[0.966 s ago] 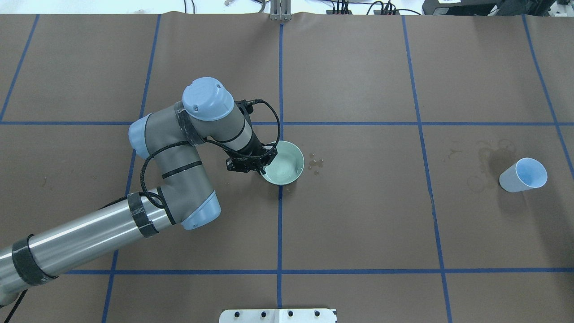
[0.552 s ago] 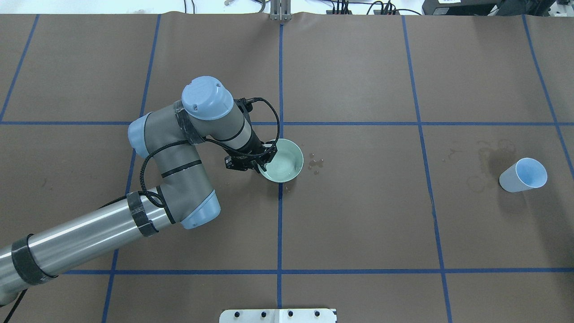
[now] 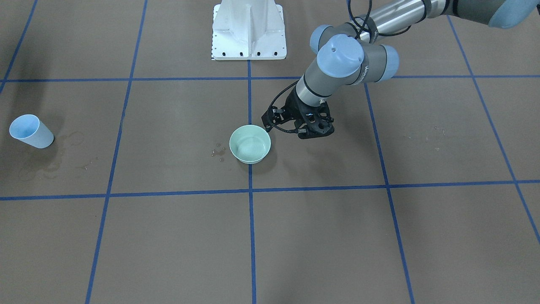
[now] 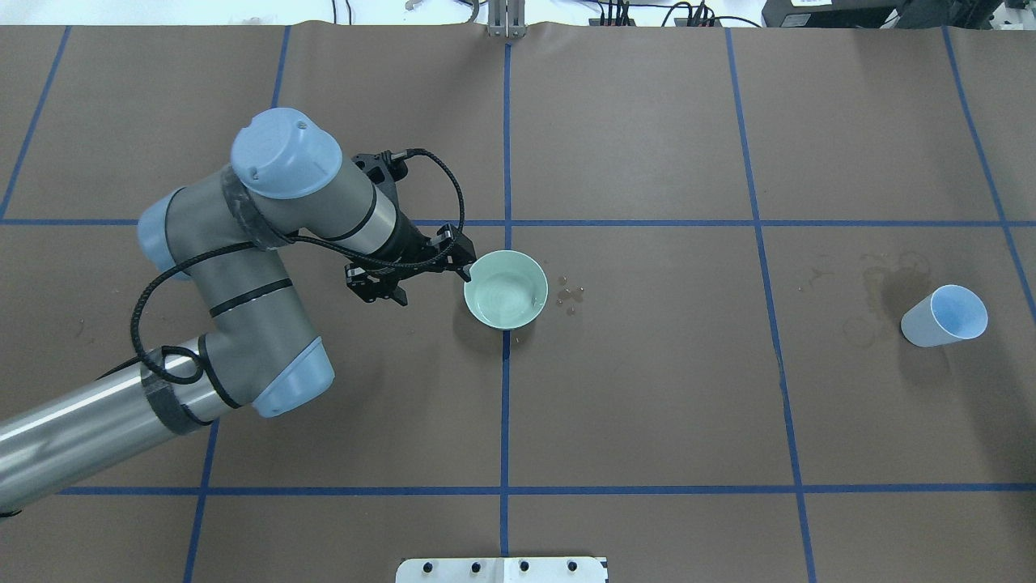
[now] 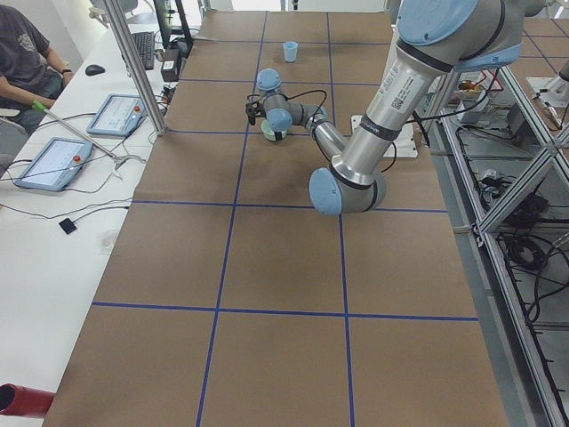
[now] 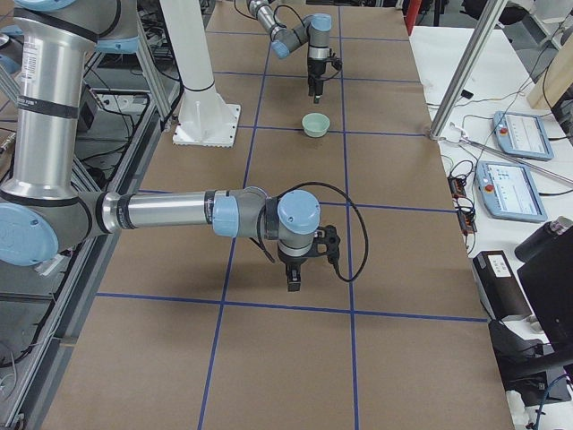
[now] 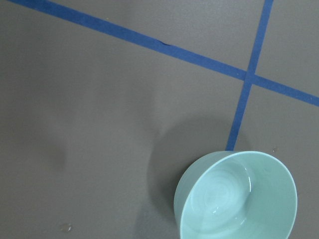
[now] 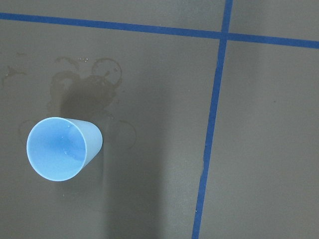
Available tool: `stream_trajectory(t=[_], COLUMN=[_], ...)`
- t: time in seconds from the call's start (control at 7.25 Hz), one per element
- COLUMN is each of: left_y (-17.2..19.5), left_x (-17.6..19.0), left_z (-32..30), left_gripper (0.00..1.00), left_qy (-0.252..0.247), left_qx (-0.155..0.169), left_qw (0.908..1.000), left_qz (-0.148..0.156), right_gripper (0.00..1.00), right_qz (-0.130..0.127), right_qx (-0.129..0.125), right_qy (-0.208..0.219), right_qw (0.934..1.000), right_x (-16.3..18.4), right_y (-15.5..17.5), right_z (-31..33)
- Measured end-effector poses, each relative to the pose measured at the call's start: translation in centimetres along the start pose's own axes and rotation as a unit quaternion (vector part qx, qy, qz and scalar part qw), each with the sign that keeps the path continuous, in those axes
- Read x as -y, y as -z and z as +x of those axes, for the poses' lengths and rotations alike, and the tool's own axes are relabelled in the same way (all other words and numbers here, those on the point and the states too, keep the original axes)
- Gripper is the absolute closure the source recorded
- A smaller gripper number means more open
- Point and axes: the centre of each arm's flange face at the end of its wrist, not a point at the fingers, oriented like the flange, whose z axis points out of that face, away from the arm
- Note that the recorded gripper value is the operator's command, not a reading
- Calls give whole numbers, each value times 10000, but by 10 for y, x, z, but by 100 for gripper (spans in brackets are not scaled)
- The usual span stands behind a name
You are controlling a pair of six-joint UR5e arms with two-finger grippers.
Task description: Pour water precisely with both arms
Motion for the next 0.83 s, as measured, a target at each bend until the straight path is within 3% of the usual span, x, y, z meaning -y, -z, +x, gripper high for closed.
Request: stream_trajectory(t=[0.41, 0.55, 0.83], left_y=[31, 33, 31], left_x=[-18, -19, -18], left_z=[-22, -24, -25], left_gripper=[1, 1, 1], left_qy=[125, 140, 152], left_qx=[170, 199, 231], left_qw=[9998, 9997, 9996], left_qz=[27, 31, 36], right_gripper=[0, 0, 0], right_qz=[368, 487, 979], right_qx=[193, 227, 267], right_qy=[1094, 1531, 2452], right_qw=[9931, 9867, 9641], right_x=[-3, -9, -28], right_y=[-28, -41, -79], right_z=[-27, -35, -20])
